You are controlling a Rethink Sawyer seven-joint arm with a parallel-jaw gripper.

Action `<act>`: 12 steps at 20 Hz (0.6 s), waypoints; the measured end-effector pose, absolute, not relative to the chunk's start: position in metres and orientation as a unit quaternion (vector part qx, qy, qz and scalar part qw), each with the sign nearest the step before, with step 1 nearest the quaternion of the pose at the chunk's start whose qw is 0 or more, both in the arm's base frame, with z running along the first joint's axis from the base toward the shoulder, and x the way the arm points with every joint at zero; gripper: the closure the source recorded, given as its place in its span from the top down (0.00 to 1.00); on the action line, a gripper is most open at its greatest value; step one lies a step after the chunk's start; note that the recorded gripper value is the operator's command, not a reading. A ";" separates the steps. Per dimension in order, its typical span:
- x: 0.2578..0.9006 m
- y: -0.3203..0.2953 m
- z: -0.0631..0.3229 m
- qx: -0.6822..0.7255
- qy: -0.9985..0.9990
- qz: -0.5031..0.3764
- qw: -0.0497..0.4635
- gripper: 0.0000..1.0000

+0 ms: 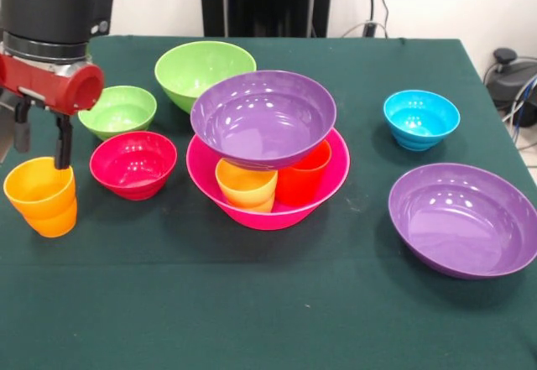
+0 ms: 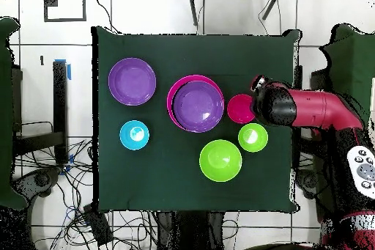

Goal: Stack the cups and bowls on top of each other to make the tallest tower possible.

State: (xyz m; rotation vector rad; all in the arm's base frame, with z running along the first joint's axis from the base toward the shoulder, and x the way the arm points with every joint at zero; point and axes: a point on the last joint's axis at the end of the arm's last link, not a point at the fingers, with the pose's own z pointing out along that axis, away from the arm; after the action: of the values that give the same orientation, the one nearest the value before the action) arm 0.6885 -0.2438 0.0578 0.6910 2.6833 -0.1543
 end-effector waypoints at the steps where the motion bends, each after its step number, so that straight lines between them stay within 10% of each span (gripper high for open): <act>1: 0.686 -0.248 0.057 0.247 0.949 -0.053 0.187 1.00; 12: 0.664 -0.269 0.046 0.262 0.942 -0.040 0.206 1.00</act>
State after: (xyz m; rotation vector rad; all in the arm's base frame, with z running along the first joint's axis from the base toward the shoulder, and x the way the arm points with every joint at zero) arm 0.6644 -0.2686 0.0459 0.7306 2.6250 -0.1113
